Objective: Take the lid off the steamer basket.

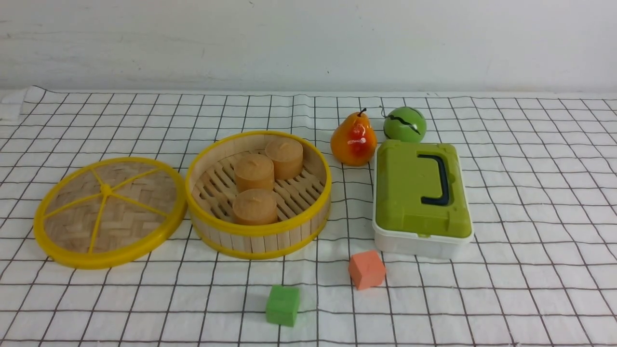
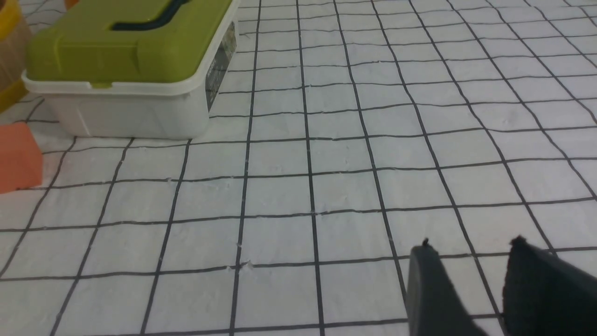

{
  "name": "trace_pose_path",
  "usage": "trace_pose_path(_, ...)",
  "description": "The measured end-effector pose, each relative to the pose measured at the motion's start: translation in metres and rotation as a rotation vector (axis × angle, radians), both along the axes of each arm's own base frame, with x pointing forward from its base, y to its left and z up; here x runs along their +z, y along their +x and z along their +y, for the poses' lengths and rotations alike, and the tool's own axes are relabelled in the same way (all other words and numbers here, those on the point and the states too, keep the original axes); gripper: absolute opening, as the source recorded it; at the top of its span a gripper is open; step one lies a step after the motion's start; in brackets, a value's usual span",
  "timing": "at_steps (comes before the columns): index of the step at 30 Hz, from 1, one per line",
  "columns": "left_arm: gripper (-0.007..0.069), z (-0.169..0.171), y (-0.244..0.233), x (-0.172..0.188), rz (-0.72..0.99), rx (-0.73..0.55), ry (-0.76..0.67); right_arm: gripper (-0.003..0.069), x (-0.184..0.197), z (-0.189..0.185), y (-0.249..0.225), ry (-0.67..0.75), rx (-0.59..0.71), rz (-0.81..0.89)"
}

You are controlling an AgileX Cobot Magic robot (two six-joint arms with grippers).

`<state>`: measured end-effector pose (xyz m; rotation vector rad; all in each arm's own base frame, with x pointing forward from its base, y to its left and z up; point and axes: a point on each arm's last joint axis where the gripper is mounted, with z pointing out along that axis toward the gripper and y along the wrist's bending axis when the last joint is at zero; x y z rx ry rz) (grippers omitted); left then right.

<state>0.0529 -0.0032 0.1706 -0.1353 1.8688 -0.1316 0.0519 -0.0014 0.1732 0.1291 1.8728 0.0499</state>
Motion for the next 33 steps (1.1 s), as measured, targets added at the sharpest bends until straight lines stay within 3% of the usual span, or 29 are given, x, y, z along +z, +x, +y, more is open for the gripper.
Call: trace_pose_path(33, -0.0012, 0.0002, -0.0005, -0.0015, 0.017, -0.003, 0.016, 0.024, 0.0, 0.0, 0.0, 0.0, 0.0, 0.0)
